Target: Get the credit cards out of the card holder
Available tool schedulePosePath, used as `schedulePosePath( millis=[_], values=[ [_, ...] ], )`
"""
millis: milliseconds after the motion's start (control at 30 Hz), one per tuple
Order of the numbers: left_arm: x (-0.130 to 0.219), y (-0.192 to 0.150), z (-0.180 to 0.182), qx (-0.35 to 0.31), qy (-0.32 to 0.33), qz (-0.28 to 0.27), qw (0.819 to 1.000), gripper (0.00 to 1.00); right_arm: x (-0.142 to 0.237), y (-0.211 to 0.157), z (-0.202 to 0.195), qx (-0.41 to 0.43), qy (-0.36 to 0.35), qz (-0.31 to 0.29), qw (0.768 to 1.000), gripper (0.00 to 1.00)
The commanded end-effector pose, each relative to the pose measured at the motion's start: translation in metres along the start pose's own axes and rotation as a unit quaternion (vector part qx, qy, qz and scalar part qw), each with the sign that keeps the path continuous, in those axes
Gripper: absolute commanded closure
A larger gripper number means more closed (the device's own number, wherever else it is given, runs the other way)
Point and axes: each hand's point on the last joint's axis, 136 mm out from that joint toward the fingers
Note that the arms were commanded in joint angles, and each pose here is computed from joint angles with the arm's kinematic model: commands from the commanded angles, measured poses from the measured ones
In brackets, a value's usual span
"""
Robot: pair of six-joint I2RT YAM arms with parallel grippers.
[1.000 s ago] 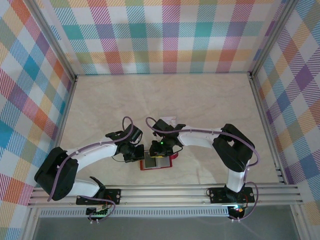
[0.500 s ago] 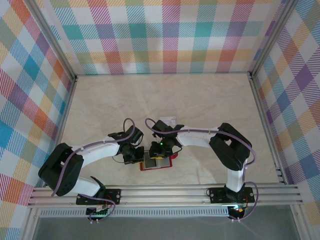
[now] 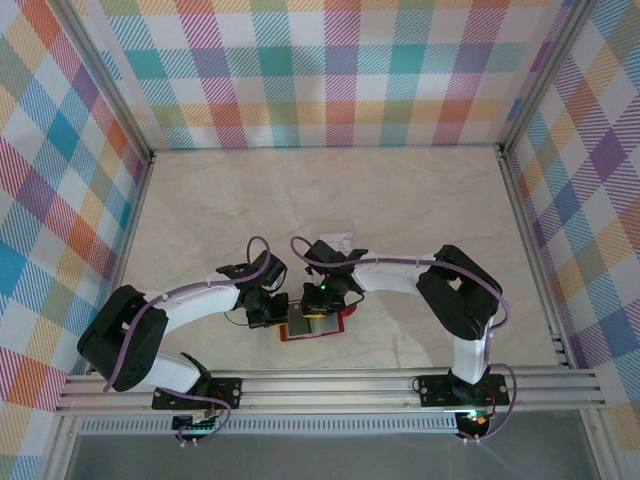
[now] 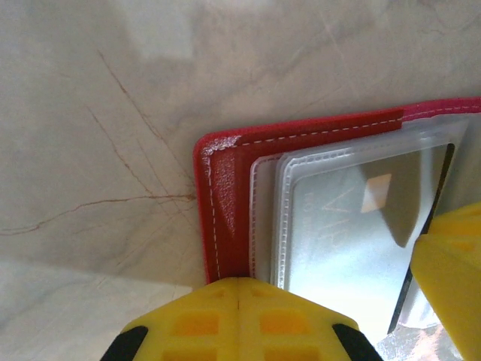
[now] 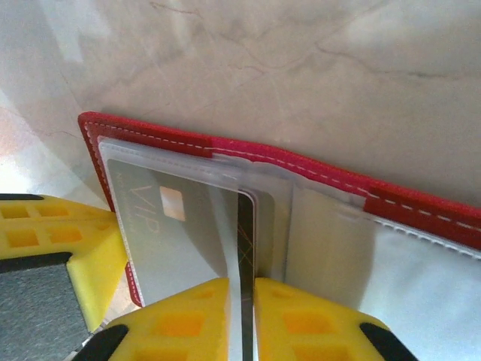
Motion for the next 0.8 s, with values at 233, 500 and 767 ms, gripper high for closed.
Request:
schedulePosePath(
  millis=[233,500,767],
  values=[
    [-0.009,-0.006,0.006,-0.007,0.011,0.019,1.0,1.0,0.019,0.004,0.006,0.011,-0.009,-0.021,1.0,0.75],
    [-0.008,-0.006,0.004,-0.008,0.01,0.018,1.0,1.0,0.013,0.004,0.014,0.011,0.016,-0.014,1.0,0.77],
    [-0.006,-0.006,0.004,-0.009,0.007,0.016,1.0,1.0,0.001,0.002,0.008,0.006,0.014,-0.001,1.0,0.78]
  ],
)
Point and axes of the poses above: each hand's point on the last joint's axis, 136 mm out from that joint toward the fingers, its own x axis back along the fingers, its own z axis along the line the jaws close on, y = z × x, and after that the axes turned 6 degrees about x, right-handed
